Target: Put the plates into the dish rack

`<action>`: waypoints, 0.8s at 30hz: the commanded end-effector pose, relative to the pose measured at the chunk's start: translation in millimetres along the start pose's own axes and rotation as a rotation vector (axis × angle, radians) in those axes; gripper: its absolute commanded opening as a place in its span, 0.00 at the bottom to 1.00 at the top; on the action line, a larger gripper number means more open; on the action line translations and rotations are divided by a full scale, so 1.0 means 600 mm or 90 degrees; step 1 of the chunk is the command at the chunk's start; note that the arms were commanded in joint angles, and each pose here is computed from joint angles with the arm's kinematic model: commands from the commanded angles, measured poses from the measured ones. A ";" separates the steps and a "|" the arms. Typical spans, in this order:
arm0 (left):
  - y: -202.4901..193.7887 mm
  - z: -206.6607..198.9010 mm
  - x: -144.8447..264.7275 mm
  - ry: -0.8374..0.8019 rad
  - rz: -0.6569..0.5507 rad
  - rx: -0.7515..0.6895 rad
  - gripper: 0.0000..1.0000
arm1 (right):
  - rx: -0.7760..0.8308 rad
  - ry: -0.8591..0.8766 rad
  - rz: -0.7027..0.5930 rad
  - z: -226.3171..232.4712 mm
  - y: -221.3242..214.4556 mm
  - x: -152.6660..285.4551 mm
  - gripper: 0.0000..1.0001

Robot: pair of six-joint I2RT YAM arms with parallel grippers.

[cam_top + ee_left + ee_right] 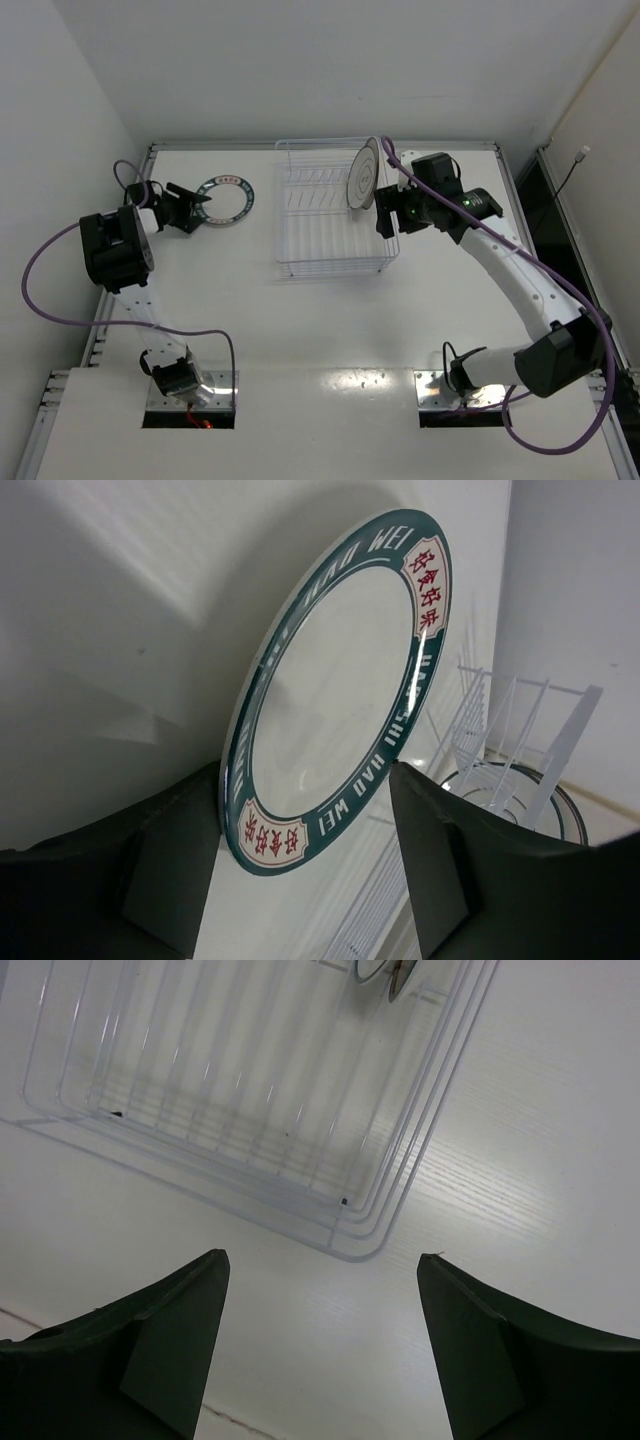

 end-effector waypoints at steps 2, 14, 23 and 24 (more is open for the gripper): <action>-0.018 0.010 -0.026 -0.005 0.047 -0.016 0.57 | -0.004 -0.009 -0.038 -0.002 0.028 0.022 0.73; 0.006 -0.113 0.012 -0.119 0.041 -0.100 0.00 | -0.019 0.003 -0.020 -0.004 0.018 0.019 0.73; -0.007 -0.238 0.113 -0.213 0.005 -0.073 0.00 | -0.056 0.022 -0.043 0.002 0.012 0.046 0.73; -0.017 -0.244 0.118 -0.217 0.010 -0.069 0.00 | -0.067 0.018 -0.043 -0.002 0.005 0.042 0.73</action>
Point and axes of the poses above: each gripper's point midway between its finger pads, its own x axis back along the fingers, its own z axis along the line the jaws close on, y = z × x, the point moved 1 cm from there along x, back along the fingers, and after that the axes turned 4 degrees about x, right-handed, at the moved point
